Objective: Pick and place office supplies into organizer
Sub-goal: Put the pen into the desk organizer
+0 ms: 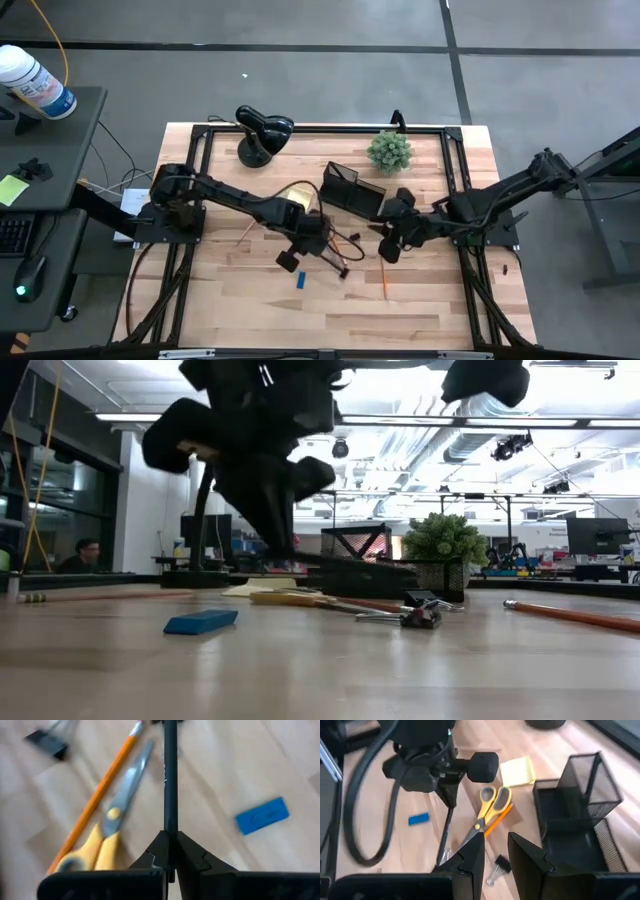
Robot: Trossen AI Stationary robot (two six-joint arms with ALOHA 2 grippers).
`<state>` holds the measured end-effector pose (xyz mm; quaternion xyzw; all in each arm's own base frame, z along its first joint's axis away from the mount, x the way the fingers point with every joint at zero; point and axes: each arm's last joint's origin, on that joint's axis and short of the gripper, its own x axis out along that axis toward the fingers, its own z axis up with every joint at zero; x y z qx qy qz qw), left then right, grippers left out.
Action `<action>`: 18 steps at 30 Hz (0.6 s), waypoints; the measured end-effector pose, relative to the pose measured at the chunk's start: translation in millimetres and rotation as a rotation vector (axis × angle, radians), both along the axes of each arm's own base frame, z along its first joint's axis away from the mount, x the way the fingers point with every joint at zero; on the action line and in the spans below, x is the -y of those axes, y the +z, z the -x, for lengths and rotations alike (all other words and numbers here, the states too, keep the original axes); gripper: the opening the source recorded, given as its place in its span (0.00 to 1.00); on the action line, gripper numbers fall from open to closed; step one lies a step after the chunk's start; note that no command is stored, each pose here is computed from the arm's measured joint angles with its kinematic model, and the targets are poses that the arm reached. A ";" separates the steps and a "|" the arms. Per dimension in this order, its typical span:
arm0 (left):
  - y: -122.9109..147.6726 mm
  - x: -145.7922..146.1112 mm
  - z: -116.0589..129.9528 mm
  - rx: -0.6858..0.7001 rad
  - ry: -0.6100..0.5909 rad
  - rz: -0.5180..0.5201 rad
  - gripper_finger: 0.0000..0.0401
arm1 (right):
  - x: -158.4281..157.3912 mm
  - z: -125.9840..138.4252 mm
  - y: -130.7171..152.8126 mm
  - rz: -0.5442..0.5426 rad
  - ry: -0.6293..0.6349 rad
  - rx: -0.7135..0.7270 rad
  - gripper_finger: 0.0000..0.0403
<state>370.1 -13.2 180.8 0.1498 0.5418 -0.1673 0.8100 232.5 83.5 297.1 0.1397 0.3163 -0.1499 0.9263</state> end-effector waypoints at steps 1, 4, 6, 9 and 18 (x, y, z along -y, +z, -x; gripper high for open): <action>4.8 -4.9 1.4 0.003 0.017 -0.013 0.00 | 1.2 2.4 3.1 0.000 -0.006 0.014 0.21; 24.8 -24.6 1.5 0.019 0.065 -0.097 0.00 | 4.3 8.7 10.1 0.003 -0.018 0.045 0.21; 39.1 -39.1 0.1 0.015 0.089 -0.173 0.00 | 5.8 11.8 13.6 0.003 -0.020 0.060 0.21; 64.2 -61.5 -3.4 0.027 0.122 -0.281 0.00 | 6.6 13.6 15.3 0.002 -0.021 0.066 0.21; 121.4 -121.3 1.6 0.044 0.181 -0.521 0.00 | 6.1 13.3 14.7 -0.010 -0.013 0.060 0.21</action>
